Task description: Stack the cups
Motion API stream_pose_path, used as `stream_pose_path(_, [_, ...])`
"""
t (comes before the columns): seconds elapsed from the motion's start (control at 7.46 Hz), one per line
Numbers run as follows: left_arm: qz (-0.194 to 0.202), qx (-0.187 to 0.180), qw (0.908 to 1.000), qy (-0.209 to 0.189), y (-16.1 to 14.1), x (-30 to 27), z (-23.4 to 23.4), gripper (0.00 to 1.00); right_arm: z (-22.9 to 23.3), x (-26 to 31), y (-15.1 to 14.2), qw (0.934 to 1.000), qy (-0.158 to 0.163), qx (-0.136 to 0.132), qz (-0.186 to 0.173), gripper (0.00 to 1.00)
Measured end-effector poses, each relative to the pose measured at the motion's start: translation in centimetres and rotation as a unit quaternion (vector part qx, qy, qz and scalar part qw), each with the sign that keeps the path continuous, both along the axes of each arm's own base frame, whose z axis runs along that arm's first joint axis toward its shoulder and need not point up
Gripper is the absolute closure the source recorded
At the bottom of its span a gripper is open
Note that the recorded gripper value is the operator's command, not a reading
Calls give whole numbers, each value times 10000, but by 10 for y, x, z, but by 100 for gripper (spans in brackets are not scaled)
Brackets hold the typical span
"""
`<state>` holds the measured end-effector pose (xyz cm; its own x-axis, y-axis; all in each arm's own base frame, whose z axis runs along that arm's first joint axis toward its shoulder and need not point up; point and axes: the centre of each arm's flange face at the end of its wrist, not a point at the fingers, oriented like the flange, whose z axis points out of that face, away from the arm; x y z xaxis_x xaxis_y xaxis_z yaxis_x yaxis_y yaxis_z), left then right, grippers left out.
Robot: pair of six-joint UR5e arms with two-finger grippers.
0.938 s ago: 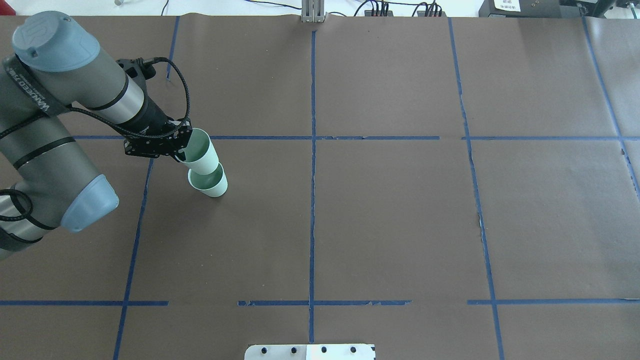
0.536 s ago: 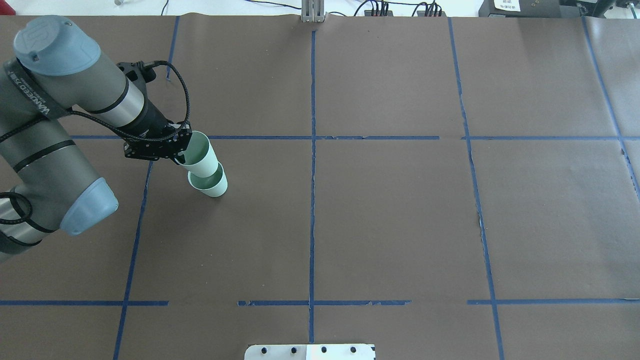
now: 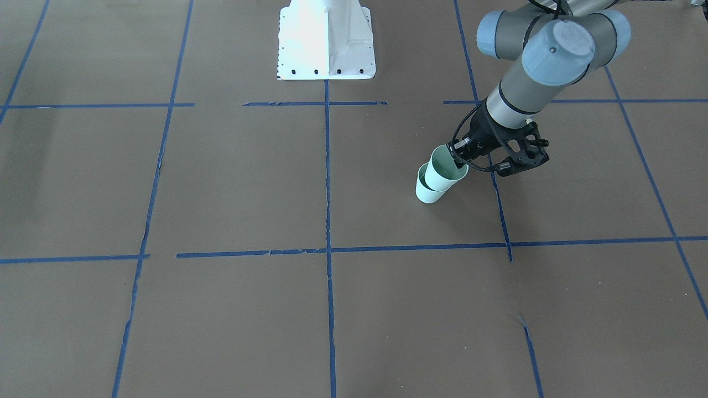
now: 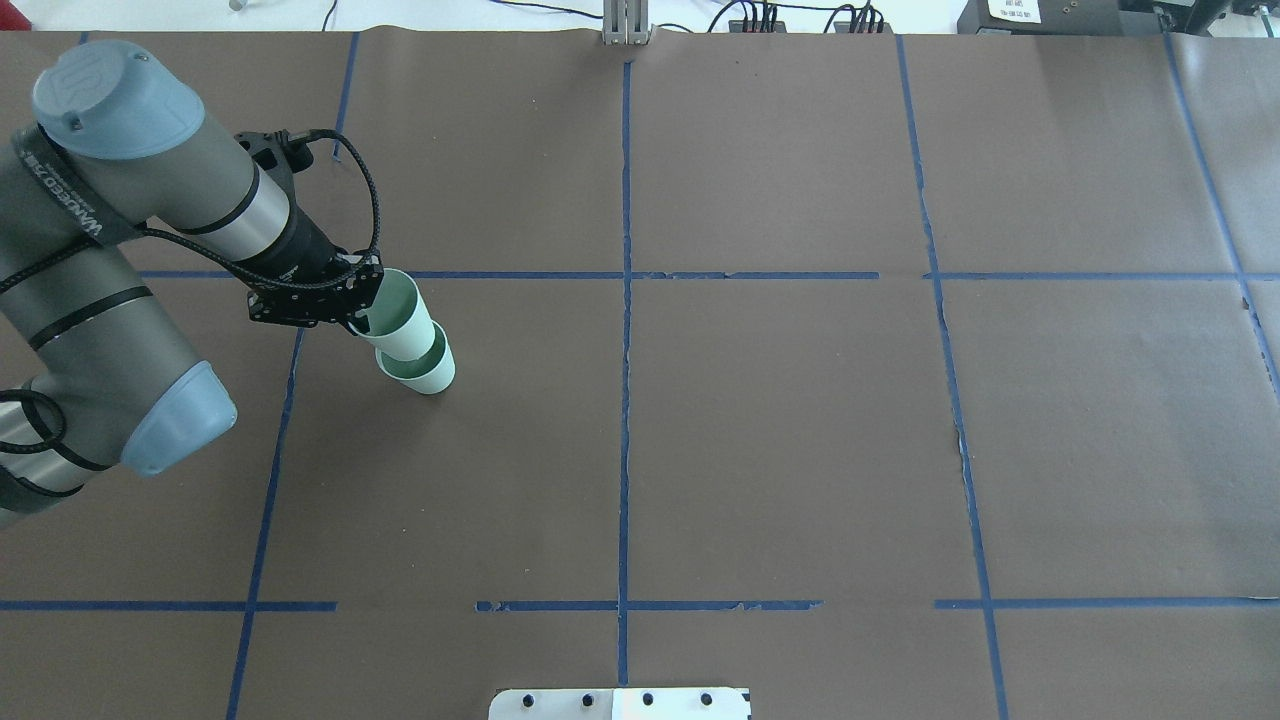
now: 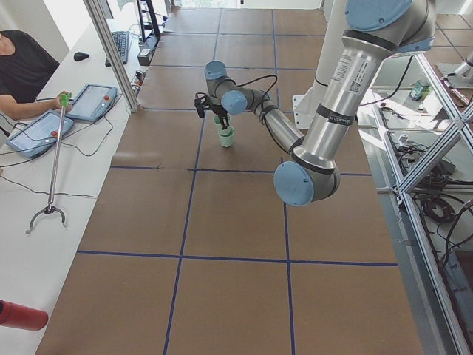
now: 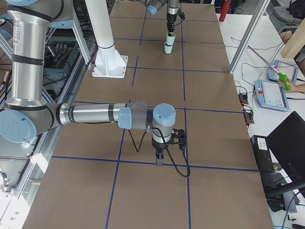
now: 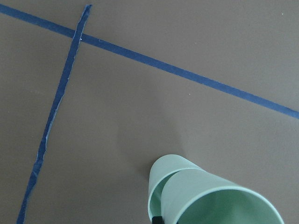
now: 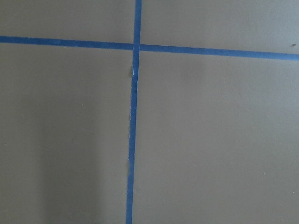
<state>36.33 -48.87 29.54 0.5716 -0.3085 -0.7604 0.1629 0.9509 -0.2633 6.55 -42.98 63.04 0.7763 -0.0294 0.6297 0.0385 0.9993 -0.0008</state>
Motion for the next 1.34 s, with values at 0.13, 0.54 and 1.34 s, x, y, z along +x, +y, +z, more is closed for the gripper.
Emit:
stream_pose_path(0.13, [2, 5, 10000, 6, 1, 0, -1, 100, 0, 0, 0, 10000, 0, -3, 1, 0])
stream_pose_path(0.54, [44, -1, 10000, -3, 2, 3, 0, 0, 0, 0, 0, 10000, 0, -4, 1, 0])
stream_pose_path(1.34, [121, 428, 9989, 141, 6, -16, -18, 0, 0, 0, 0, 10000, 0, -3, 1, 0])
